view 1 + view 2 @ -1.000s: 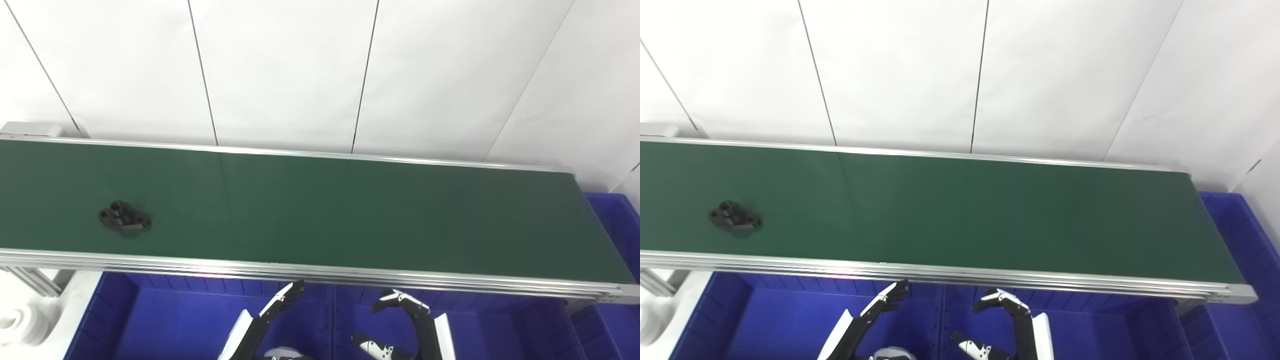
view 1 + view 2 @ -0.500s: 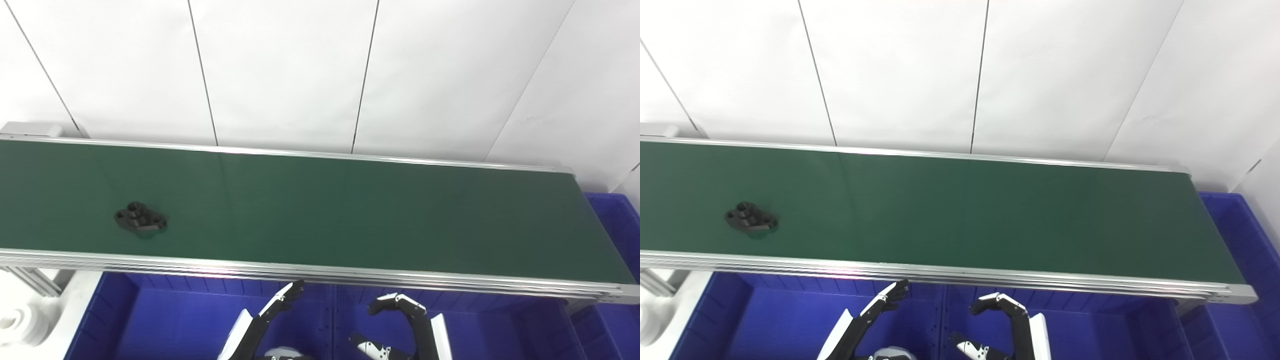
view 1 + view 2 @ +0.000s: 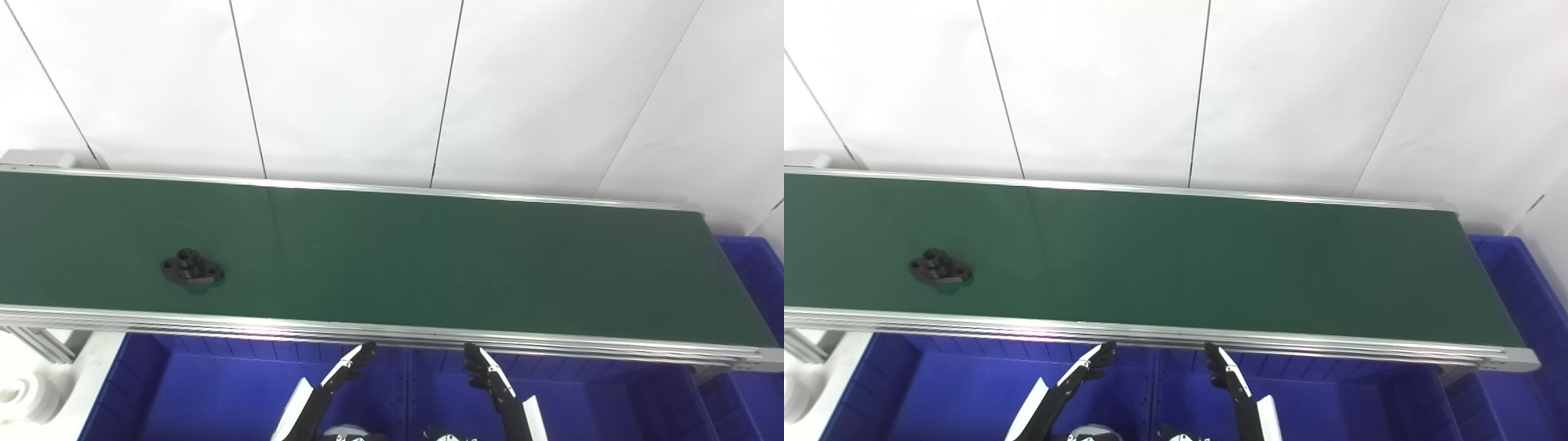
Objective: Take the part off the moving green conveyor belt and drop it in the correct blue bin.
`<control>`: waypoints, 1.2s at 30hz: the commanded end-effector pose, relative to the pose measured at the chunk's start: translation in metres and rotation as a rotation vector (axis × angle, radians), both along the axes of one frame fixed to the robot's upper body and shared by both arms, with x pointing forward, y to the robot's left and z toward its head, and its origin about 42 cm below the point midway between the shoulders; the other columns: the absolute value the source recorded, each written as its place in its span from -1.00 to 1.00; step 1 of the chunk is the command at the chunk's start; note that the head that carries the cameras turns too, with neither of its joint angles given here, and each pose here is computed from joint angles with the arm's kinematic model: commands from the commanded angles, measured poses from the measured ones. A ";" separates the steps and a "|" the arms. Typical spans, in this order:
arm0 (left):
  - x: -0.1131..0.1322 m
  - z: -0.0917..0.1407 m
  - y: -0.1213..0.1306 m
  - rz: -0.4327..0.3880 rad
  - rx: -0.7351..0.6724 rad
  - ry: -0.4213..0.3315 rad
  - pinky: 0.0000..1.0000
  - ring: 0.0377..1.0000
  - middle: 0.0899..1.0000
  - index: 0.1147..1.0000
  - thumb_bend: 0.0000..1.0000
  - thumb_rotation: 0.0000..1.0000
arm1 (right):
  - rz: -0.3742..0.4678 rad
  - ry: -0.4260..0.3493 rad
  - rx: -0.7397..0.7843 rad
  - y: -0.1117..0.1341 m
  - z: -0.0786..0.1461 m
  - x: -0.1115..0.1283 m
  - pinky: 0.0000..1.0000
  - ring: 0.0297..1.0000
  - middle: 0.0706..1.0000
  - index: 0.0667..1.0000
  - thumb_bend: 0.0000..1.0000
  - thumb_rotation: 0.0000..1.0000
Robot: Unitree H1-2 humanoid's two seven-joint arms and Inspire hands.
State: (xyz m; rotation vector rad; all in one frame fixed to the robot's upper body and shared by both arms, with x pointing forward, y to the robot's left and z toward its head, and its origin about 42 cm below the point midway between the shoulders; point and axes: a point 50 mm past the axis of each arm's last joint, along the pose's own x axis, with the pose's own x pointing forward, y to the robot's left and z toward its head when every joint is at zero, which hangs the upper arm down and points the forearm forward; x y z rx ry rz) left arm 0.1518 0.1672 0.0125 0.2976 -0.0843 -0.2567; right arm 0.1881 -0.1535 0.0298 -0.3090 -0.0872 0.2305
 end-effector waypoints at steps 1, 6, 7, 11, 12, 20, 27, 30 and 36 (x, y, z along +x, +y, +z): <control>0.003 0.006 0.000 0.004 -0.033 -0.031 0.68 0.75 0.79 0.79 0.52 0.42 | 0.015 -0.032 0.006 0.002 0.008 0.006 0.55 0.68 0.73 0.77 0.52 -0.54; 0.004 0.006 -0.002 0.022 -0.060 -0.015 0.67 0.76 0.80 0.79 0.52 0.40 | 0.040 -0.022 0.025 0.000 0.008 0.006 0.56 0.68 0.75 0.78 0.54 -0.55; 0.004 0.006 -0.003 0.031 -0.075 -0.009 0.65 0.75 0.80 0.78 0.51 0.38 | 0.045 -0.016 0.033 -0.001 0.007 0.006 0.56 0.69 0.76 0.79 0.54 -0.52; 0.006 0.005 -0.005 0.051 -0.093 -0.001 0.63 0.74 0.79 0.78 0.48 0.36 | 0.050 -0.014 0.042 -0.004 0.007 0.006 0.54 0.67 0.75 0.80 0.53 -0.49; 0.005 0.005 -0.006 0.053 -0.091 -0.001 0.64 0.74 0.80 0.79 0.49 0.38 | 0.050 -0.012 0.042 -0.004 0.007 0.006 0.54 0.67 0.75 0.80 0.53 -0.48; 0.006 0.004 -0.018 0.037 -0.089 -0.002 0.65 0.74 0.80 0.80 0.51 0.39 | 0.066 -0.001 0.055 -0.019 0.003 0.004 0.54 0.68 0.76 0.81 0.50 -0.43; 0.006 -0.003 -0.036 0.013 -0.070 0.005 0.62 0.70 0.75 0.78 0.54 0.32 | 0.052 0.010 0.062 -0.036 -0.005 0.002 0.56 0.71 0.78 0.83 0.40 -0.48; 0.008 -0.004 -0.039 0.011 -0.059 -0.005 0.63 0.70 0.74 0.77 0.52 0.29 | 0.049 0.013 0.066 -0.037 -0.005 0.001 0.60 0.73 0.80 0.83 0.39 -0.48; 0.007 -0.004 -0.043 0.002 -0.050 -0.012 0.67 0.73 0.75 0.78 0.47 0.27 | 0.048 0.019 0.078 -0.040 -0.006 0.001 0.57 0.72 0.79 0.83 0.40 -0.49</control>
